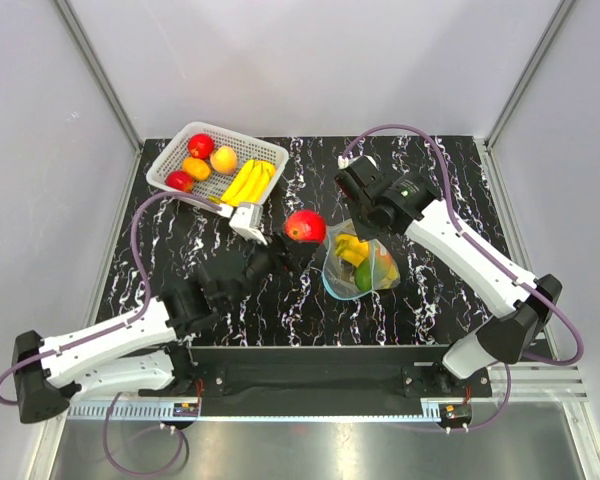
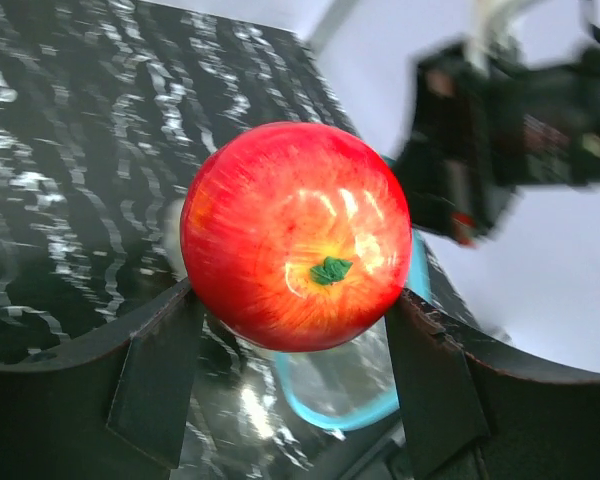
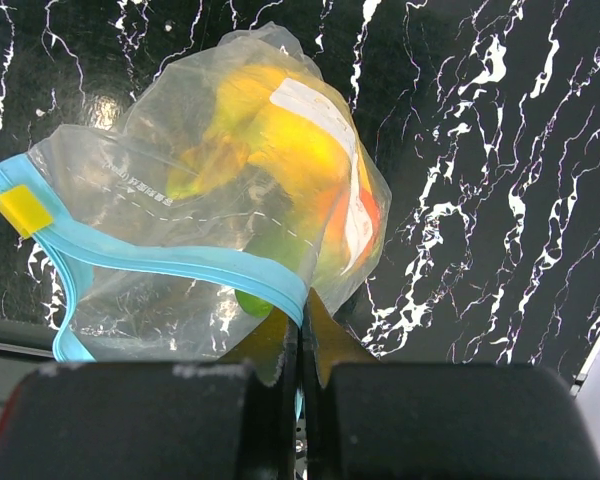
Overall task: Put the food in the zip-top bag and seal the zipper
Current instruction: Place the fake fruit in the zipper food storage bag.
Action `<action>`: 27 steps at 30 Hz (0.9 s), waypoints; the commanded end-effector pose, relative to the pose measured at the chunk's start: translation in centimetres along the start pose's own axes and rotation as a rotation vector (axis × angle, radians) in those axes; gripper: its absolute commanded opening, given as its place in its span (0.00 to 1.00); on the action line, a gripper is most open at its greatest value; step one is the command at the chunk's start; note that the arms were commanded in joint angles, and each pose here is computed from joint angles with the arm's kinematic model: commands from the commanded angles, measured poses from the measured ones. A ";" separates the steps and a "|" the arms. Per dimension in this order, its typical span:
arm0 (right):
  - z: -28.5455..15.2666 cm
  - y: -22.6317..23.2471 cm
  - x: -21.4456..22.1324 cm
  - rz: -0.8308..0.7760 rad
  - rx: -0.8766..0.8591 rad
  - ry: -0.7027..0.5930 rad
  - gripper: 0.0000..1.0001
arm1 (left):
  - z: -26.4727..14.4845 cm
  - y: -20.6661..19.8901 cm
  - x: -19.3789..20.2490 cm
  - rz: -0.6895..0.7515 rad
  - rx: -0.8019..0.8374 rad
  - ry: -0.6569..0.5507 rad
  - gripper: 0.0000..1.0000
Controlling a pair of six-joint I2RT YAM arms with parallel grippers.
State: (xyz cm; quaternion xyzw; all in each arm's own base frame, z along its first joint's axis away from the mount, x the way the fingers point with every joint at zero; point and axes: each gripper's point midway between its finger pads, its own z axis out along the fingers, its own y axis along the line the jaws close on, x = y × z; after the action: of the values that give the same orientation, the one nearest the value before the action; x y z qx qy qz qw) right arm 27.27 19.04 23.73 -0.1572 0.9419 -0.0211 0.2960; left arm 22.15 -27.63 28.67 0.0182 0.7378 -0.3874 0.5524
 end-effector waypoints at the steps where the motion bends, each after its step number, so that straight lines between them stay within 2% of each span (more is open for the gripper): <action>1: -1.5 -0.8 -1.2 0.043 -0.001 -0.074 0.00 | -0.1 -3.5 -2.1 -0.035 0.049 -0.109 0.61; 9: -1.9 -1.0 -1.3 0.059 -0.001 -0.091 0.00 | 1.6 -6.2 1.5 -0.008 0.076 -0.017 0.62; 14: -1.9 -1.1 -1.4 0.057 0.008 -0.091 0.00 | 2.8 -6.6 3.8 0.018 0.064 0.034 0.62; 19: -1.9 -1.2 -1.4 0.053 0.014 -0.090 0.00 | 3.3 -7.5 4.3 0.039 0.084 0.061 0.61; 27: -2.1 -1.3 -1.6 0.055 0.015 -0.097 0.00 | 4.0 -7.6 6.3 0.109 0.030 0.117 0.62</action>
State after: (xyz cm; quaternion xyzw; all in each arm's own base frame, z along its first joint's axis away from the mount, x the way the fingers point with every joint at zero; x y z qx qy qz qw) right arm 27.34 18.68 24.42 -0.1477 0.9391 -0.0209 0.3097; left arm 18.85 -37.17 24.97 0.1049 0.7759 -0.3580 0.5087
